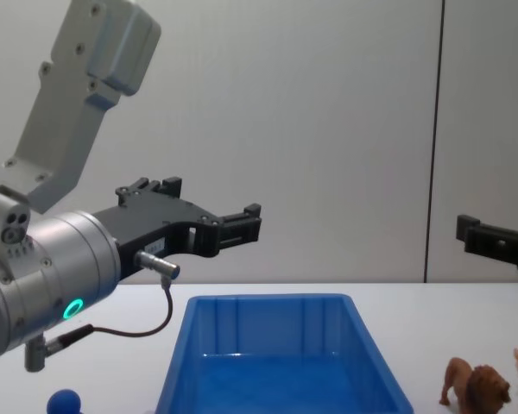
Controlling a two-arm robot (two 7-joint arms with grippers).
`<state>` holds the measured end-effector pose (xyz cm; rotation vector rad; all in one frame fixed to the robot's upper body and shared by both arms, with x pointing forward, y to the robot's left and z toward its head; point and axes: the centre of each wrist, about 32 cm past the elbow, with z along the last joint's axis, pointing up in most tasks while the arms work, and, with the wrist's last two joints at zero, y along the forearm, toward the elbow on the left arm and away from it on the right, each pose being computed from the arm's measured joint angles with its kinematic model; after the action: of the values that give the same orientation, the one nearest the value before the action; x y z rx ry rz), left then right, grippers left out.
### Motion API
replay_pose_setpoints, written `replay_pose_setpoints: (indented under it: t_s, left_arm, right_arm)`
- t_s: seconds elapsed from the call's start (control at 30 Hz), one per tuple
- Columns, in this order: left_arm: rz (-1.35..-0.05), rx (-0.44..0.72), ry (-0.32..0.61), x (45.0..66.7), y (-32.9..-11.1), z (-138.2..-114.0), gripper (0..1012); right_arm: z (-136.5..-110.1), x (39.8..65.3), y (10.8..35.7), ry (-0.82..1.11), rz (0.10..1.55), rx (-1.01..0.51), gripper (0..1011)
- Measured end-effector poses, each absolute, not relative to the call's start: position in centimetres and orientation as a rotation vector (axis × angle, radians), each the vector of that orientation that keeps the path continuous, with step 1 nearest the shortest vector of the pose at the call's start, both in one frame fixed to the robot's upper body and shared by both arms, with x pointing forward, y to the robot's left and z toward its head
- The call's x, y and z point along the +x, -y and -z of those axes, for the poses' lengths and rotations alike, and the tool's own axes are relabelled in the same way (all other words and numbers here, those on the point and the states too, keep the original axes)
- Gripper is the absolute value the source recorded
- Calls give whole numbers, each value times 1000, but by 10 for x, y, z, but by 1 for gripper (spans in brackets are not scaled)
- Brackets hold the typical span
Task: Pick up the two dolls from the table and place them into the box.
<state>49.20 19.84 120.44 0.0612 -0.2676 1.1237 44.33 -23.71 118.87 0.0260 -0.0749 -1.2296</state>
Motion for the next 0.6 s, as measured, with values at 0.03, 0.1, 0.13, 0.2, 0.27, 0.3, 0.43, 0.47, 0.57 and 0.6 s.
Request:
replay_pose_setpoints:
  t_s: [0.03, 0.1, 0.13, 0.2, 0.27, 0.3, 0.43, 0.47, 0.57, 0.6]
  left_arm:
    - [-1124, 61, 268, 492, -198, -1204, 1001]
    - [-1124, 61, 268, 492, -198, -1204, 1001]
    - [-1124, 61, 268, 492, -198, -1204, 1001]
    - [-1124, 61, 268, 492, -198, -1204, 1001]
    - [-1124, 61, 268, 492, -198, -1204, 1001]
    - [-1124, 61, 268, 492, -198, -1204, 1001]
    - [-1124, 61, 267, 492, -198, -1204, 1001]
    - [-1124, 61, 268, 492, -198, -1204, 1001]
    - [-1124, 61, 268, 492, -198, -1204, 1001]
    - [-1124, 61, 268, 492, -198, -1204, 1001]
  right_arm:
    - [-1189, 443, 237, 75, 1229, 26, 1001]
    - [-1189, 443, 237, 75, 1230, 26, 1001]
    - [-1189, 443, 237, 75, 1230, 26, 1001]
    - [-1189, 443, 237, 75, 1229, 26, 1001]
    - [-1189, 443, 237, 75, 1230, 26, 1001]
    - [-1189, 443, 237, 75, 1230, 26, 1001]
    - [-1189, 443, 237, 75, 1230, 26, 1001]
    - [-1189, 443, 237, 75, 1230, 26, 1001]
    - [-1189, 443, 237, 75, 1230, 26, 1001]
    - [-1189, 443, 237, 75, 1230, 26, 1001]
